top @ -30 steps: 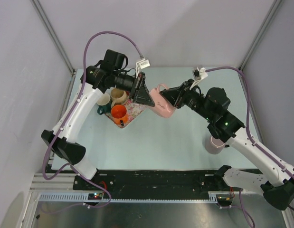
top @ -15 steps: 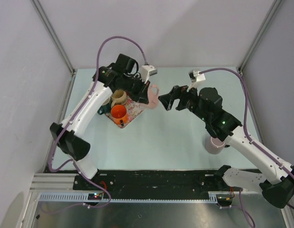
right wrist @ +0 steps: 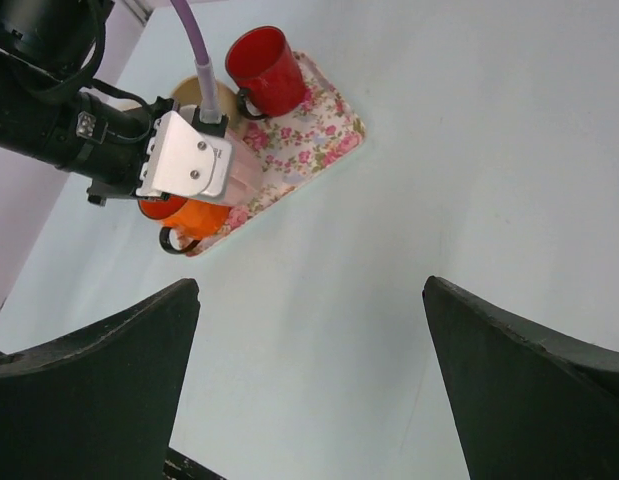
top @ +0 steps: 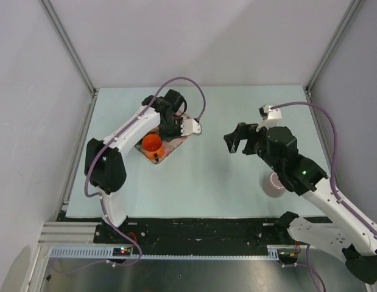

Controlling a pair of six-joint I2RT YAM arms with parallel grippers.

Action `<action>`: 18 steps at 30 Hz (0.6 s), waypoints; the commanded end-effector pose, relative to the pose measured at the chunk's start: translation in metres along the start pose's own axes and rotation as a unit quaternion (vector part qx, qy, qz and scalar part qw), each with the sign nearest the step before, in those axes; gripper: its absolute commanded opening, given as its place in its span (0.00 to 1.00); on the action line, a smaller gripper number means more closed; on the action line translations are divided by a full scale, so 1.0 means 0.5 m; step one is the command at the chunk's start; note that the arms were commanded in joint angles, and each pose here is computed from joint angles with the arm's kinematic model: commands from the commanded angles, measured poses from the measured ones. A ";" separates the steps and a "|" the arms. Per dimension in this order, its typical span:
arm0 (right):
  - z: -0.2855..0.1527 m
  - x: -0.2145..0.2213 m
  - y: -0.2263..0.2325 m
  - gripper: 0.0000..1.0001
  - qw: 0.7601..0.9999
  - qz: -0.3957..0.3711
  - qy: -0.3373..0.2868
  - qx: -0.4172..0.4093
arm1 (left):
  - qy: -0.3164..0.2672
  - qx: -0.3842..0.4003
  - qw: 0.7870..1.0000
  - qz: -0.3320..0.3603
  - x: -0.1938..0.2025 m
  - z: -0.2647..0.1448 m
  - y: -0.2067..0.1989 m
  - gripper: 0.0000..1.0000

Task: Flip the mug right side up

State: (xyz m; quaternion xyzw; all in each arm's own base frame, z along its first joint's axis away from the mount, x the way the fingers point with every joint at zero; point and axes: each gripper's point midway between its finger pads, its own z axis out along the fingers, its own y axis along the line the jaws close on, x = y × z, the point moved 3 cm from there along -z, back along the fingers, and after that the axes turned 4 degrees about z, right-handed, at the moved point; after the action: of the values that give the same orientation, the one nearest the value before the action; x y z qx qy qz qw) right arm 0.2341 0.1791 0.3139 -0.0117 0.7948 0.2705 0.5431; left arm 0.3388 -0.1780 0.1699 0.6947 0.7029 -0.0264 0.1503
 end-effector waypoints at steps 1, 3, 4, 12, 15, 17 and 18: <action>-0.014 0.003 -0.024 1.00 1.000 0.003 -0.011 0.024 | 0.032 -0.056 0.990 0.123 -0.001 -0.012 0.072 0.00; -0.016 0.009 -0.027 0.99 1.000 0.005 -0.006 0.027 | 0.040 -0.055 0.989 0.134 0.000 -0.004 0.083 0.00; -0.017 0.013 -0.030 0.99 1.000 0.004 -0.002 0.030 | 0.042 -0.052 0.988 0.139 0.000 0.002 0.085 0.00; -0.034 0.022 -0.060 0.99 0.997 0.014 0.000 0.071 | 0.066 -0.035 0.988 0.133 0.015 0.057 0.113 0.00; -0.041 0.026 -0.074 0.99 0.996 0.018 0.003 0.089 | 0.068 -0.029 0.988 0.132 0.019 0.070 0.116 0.00; -0.047 0.033 -0.095 0.99 0.992 0.033 0.006 0.118 | 0.071 -0.020 0.989 0.132 0.026 0.078 0.109 0.01; -0.052 0.038 -0.111 0.99 0.989 0.043 0.008 0.139 | 0.072 -0.015 0.988 0.133 0.031 0.083 0.104 0.02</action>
State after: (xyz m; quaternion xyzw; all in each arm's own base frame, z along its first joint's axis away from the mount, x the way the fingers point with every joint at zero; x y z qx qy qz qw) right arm 0.2229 0.1493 0.2877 0.0331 0.8227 0.2168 0.5245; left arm 0.3849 -0.1735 0.1236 0.7740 0.6256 0.0351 0.0918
